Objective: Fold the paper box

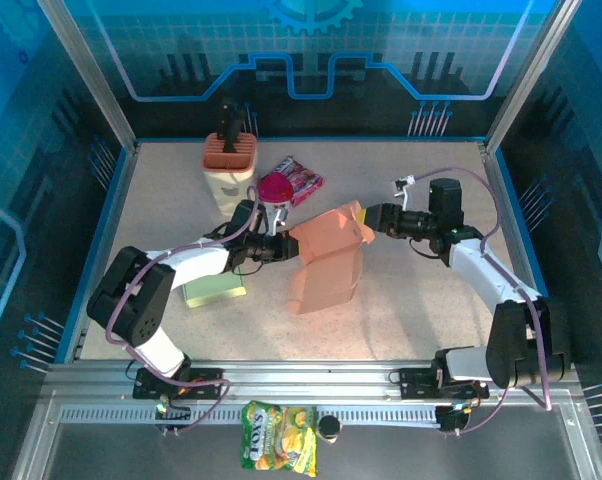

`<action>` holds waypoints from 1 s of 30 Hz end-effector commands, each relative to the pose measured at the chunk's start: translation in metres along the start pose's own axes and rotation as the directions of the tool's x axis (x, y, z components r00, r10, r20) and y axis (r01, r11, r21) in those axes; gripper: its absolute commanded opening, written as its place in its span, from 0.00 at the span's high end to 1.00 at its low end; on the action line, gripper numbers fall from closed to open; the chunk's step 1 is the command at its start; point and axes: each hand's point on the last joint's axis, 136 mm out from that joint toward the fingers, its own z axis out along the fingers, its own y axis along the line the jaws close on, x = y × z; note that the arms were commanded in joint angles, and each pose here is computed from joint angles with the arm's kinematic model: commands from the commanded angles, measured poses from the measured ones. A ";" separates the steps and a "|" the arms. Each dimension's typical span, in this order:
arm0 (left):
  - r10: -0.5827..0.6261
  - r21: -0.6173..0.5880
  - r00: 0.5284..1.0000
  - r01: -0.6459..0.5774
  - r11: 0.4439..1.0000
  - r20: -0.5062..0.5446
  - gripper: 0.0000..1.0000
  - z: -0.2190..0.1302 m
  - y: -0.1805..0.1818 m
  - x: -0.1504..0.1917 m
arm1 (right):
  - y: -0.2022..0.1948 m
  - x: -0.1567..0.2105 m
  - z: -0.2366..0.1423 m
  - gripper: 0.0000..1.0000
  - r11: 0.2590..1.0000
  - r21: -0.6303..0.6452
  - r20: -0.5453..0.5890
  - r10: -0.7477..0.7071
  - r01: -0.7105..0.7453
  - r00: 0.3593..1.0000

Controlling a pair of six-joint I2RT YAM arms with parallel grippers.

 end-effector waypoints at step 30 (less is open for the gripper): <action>0.022 0.013 1.000 -0.023 1.000 0.019 1.00 -0.013 -0.017 -0.012 | -0.008 0.018 0.027 0.68 0.804 0.474 -0.230 -0.279 0.358 0.932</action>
